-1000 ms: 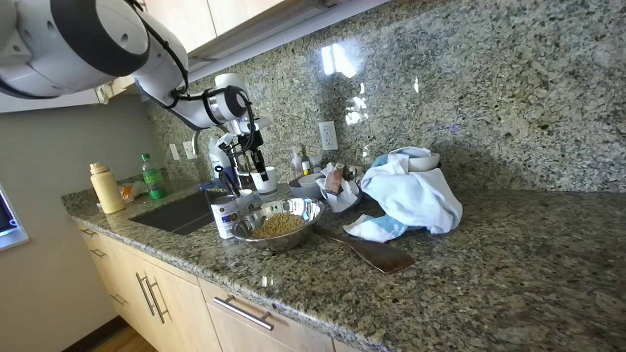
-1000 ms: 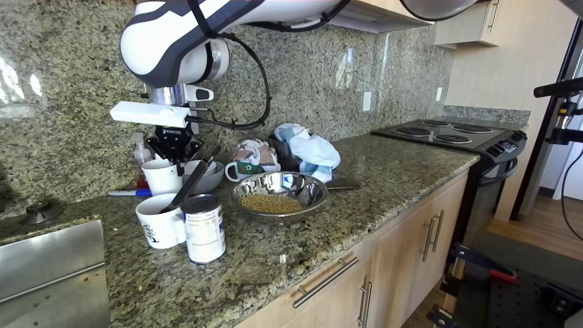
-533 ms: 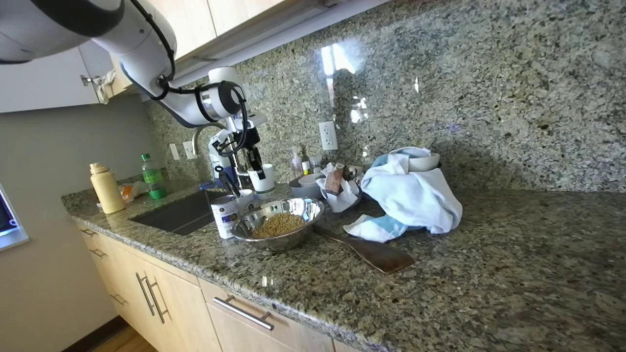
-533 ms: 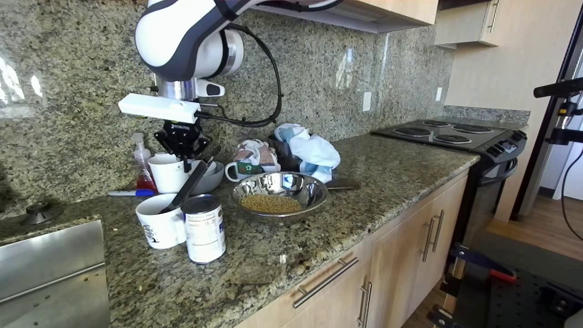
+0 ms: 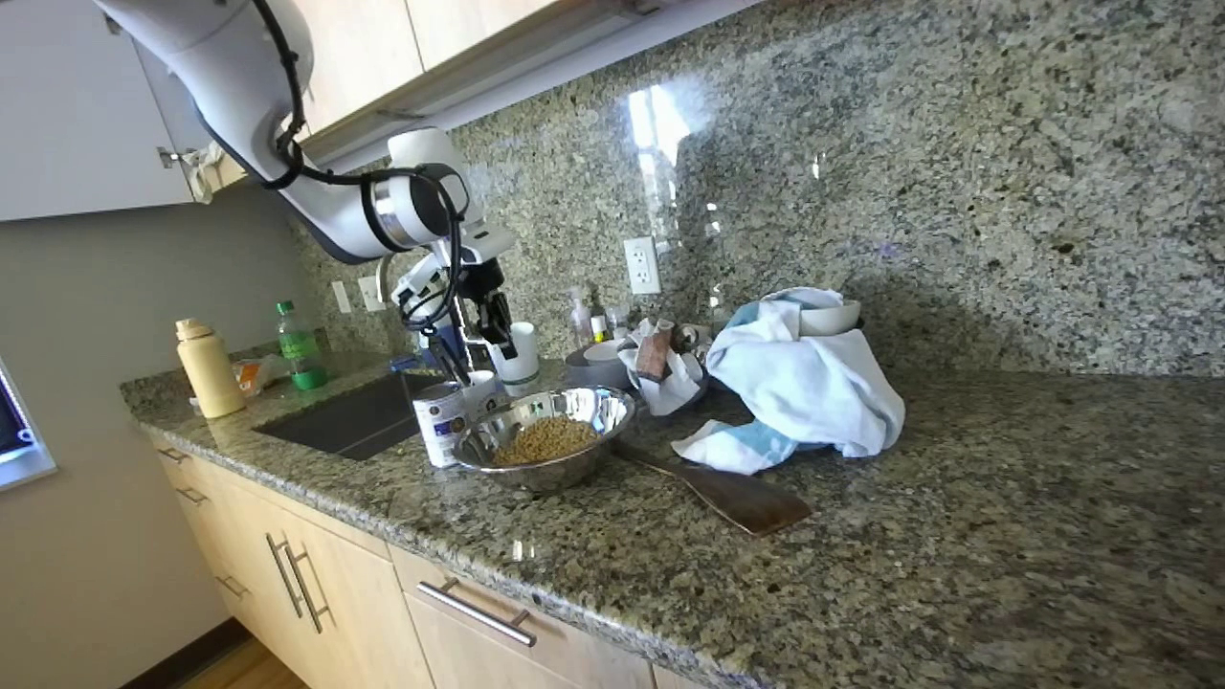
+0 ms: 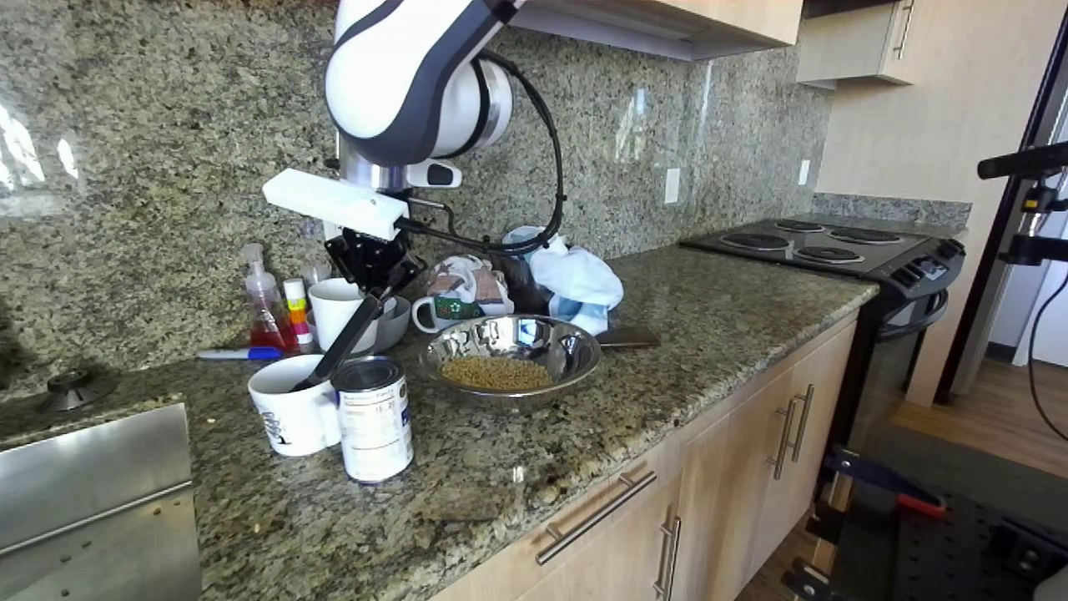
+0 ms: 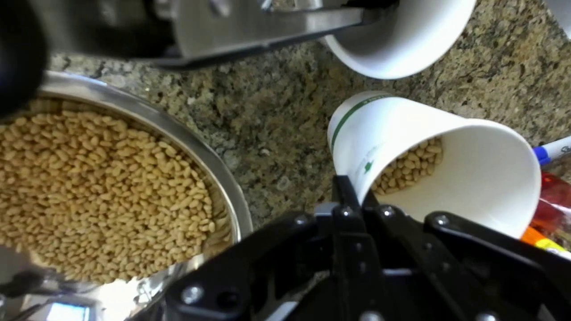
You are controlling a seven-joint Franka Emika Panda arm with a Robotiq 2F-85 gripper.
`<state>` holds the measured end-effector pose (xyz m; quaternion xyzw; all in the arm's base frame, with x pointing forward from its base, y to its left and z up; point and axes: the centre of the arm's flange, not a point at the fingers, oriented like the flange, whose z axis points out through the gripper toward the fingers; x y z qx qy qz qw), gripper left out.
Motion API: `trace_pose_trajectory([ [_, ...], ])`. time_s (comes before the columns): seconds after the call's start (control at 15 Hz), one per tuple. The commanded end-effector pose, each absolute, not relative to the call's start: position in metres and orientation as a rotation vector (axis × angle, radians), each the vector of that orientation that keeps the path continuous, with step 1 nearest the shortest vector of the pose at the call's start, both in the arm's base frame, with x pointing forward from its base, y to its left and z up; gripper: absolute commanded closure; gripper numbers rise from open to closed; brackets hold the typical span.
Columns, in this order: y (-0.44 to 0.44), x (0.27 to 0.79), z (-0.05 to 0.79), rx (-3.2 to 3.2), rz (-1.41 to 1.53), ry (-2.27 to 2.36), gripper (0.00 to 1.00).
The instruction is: Pour some contents from the cup into the bowl
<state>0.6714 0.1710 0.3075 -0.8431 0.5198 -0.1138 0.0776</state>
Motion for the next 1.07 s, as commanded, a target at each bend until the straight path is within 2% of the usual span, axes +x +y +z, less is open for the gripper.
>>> trace_pose_trajectory([
  [0.0,0.152,0.628,0.321,-2.45,-0.373,1.637,0.99],
  [1.0,0.098,0.565,0.394,-2.362,-0.375,1.872,0.99],
])
